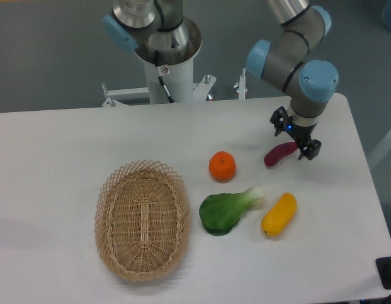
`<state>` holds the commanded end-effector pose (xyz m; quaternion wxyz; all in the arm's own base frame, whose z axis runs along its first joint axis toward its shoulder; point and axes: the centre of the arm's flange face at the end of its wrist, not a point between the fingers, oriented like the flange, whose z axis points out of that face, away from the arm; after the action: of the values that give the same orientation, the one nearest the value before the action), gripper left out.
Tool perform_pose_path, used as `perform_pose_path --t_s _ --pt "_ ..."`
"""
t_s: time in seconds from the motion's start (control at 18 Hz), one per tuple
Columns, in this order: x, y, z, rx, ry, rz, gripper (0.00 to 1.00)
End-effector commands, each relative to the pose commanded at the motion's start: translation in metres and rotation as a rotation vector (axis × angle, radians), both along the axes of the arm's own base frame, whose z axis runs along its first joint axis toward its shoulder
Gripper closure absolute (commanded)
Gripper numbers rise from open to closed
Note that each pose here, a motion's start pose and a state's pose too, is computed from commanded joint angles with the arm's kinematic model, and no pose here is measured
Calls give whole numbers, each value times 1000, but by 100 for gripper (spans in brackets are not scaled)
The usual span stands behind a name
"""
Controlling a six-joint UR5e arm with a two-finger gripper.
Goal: Pick up the sweet potato from the table
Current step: 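Close the gripper around the purple sweet potato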
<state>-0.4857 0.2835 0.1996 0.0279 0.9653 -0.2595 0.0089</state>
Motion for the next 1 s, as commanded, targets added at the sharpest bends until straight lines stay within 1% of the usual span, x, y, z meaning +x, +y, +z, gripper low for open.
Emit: perform_pose_path --t_s 0.28,0.39,0.5,0.56,0.61,0.67,0.78,0.89,0.94,1.0 --pt "2 1 -5 -11 -2 10 0" --pt "2 4 -6 -6 13 11 0" --pt "3 6 -12 -7 11 18 0" --pt "3 7 -13 -4 18 23 3" --pt "4 9 -12 -2 26 23 8" --pt "4 11 -10 -1 29 26 18" --pt "4 12 -10 -1 29 26 44" --pt "4 11 -8 1 33 26 64" --pt "4 12 -8 1 35 26 73" --pt "5 12 -9 0 32 26 79"
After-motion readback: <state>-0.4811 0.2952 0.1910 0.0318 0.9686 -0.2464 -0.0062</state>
